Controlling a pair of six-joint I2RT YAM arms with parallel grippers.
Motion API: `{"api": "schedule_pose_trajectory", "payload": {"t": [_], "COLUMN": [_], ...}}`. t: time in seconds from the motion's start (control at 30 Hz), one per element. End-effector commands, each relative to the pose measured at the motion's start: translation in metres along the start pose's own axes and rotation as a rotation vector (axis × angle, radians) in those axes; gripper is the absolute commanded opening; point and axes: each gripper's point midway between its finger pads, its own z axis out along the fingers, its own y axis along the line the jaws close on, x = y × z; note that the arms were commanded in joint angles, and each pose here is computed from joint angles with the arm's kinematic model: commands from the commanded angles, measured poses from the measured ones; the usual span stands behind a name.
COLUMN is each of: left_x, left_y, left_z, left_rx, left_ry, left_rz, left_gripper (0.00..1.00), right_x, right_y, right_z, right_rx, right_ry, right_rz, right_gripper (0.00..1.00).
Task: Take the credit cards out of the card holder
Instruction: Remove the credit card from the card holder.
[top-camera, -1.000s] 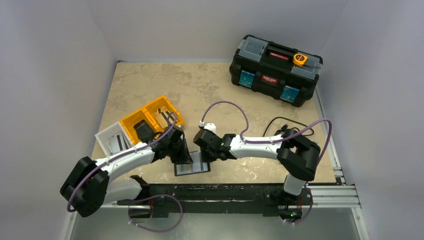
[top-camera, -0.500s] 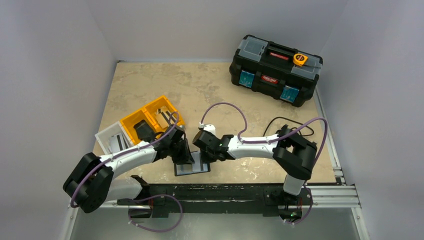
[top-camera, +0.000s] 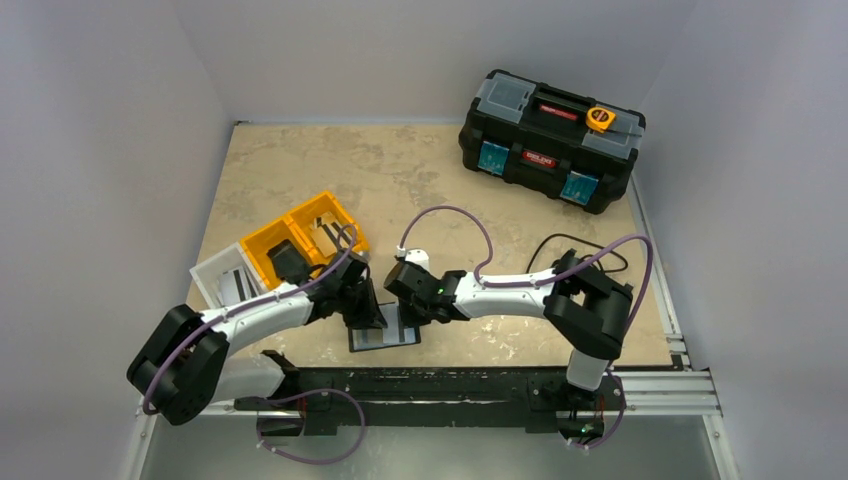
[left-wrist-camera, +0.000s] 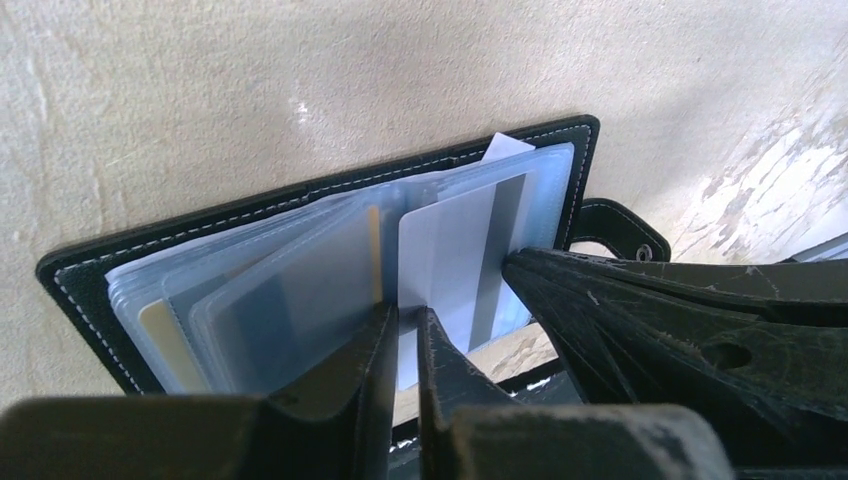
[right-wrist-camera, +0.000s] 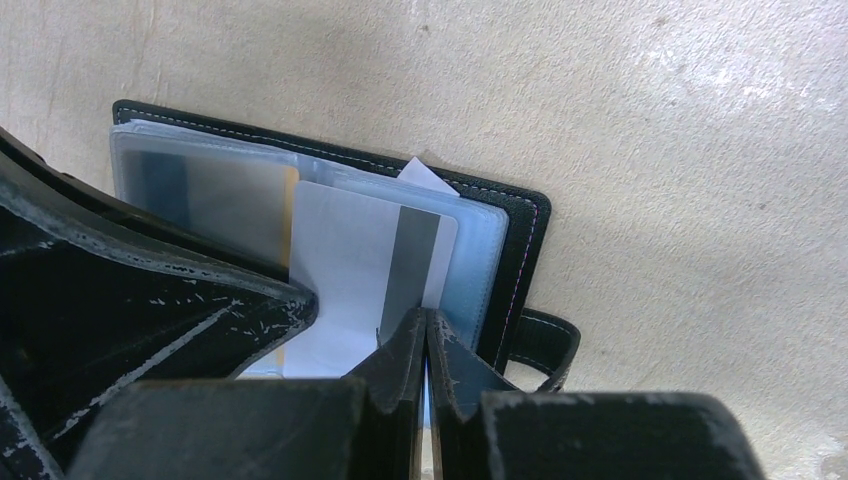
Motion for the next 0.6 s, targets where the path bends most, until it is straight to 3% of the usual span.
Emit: {"api": "schedule_pose_trajectory", "payload": {"t": [0.0, 0.1, 0.57], "left_x": [-0.003, -0.004, -0.010], "left_y": [-0.009, -0.011, 0.002], "left_z": [-0.003, -0.006, -0.026], "left_rx": [0.049, 0.059, -0.004], "left_ry": [-0.015, -0.015, -0.042], "left_rz": [-0.012, -0.018, -0.021], "left_gripper": [0.07, 0.00, 0.00], "right_x": [0.019, 0.020, 0.030], "right_y": [-0.006, -0.011, -0.047], "right_z": [0.010, 0.011, 0.015], "right_rx": [0.003, 0.013, 0.073], "right_ry": [0.051, 0.054, 0.065], "right_rz": [0.006, 0.018, 0.073], "right_gripper": [0.00, 0.00, 0.00]}}
